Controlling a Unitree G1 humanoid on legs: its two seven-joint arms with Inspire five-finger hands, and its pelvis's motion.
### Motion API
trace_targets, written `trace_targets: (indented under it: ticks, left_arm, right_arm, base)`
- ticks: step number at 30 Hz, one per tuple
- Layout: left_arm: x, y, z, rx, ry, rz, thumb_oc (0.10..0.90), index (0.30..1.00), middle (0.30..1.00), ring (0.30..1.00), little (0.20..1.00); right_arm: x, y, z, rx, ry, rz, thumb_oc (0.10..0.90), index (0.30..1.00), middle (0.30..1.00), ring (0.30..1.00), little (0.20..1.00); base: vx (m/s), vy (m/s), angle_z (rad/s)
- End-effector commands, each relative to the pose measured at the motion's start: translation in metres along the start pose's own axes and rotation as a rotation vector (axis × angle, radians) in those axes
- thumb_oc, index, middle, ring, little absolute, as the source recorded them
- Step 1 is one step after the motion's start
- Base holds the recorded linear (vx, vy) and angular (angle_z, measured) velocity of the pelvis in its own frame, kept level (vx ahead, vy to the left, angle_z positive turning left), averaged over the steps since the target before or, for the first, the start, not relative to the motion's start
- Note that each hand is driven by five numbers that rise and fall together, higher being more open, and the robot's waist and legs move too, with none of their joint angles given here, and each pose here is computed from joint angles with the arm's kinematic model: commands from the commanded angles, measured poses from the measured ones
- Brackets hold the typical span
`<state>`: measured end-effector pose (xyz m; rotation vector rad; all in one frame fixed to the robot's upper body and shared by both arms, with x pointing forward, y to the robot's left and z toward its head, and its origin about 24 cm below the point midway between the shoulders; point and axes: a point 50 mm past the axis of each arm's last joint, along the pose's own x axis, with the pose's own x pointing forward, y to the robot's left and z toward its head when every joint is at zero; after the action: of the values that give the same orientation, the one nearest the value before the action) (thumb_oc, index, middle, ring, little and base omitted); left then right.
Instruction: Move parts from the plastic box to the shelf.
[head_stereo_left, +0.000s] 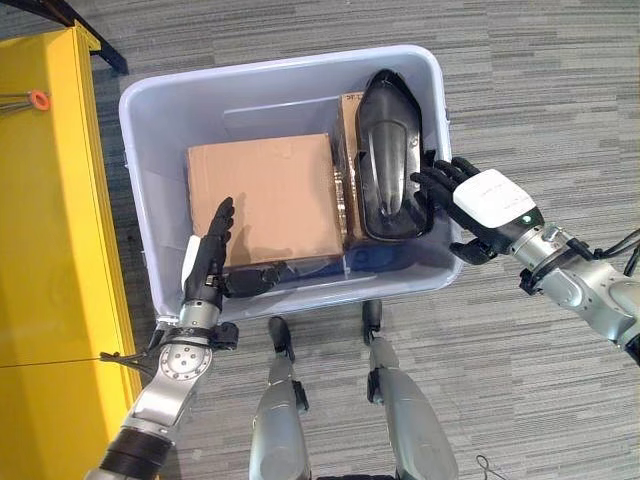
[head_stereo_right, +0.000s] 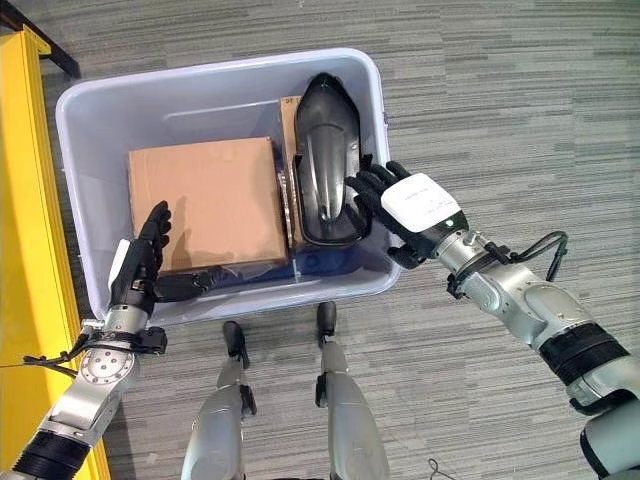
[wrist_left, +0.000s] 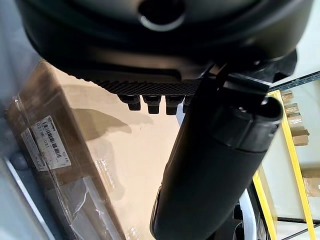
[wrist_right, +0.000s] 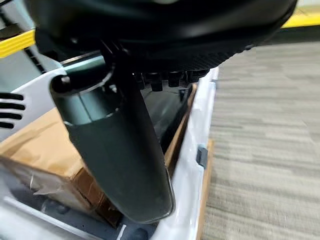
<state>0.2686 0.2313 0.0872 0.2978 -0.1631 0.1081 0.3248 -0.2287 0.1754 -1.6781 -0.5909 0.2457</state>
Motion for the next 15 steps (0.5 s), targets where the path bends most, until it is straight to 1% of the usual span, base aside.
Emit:
trace_targets:
  ticks: [1,4,15]
  left_arm:
    - [0.002,0.002,0.031,0.012,-0.183,0.004,0.9,1.0,1.0,1.0,1.0]
    - [0.003,0.001,0.031,0.001,-0.189,0.006,0.9,1.0,1.0,1.0,1.0]
    - [0.006,-0.004,0.031,-0.01,-0.184,-0.012,0.9,1.0,1.0,1.0,1.0]
  right_arm:
    - [0.016,-0.054,-0.005,-0.116,-0.034,-0.231,0.9,1.0,1.0,1.0,1.0]
    - [0.022,-0.059,-0.002,-0.158,-0.046,-0.22,0.9,1.0,1.0,1.0,1.0]
    - [0.03,-0.053,-0.019,-0.218,0.033,-0.182,0.9,1.0,1.0,1.0,1.0]
  base:
    - [-0.06,0.025,0.01]
    - [-0.05,0.039,-0.02]
    - [0.0,0.002,-0.01]
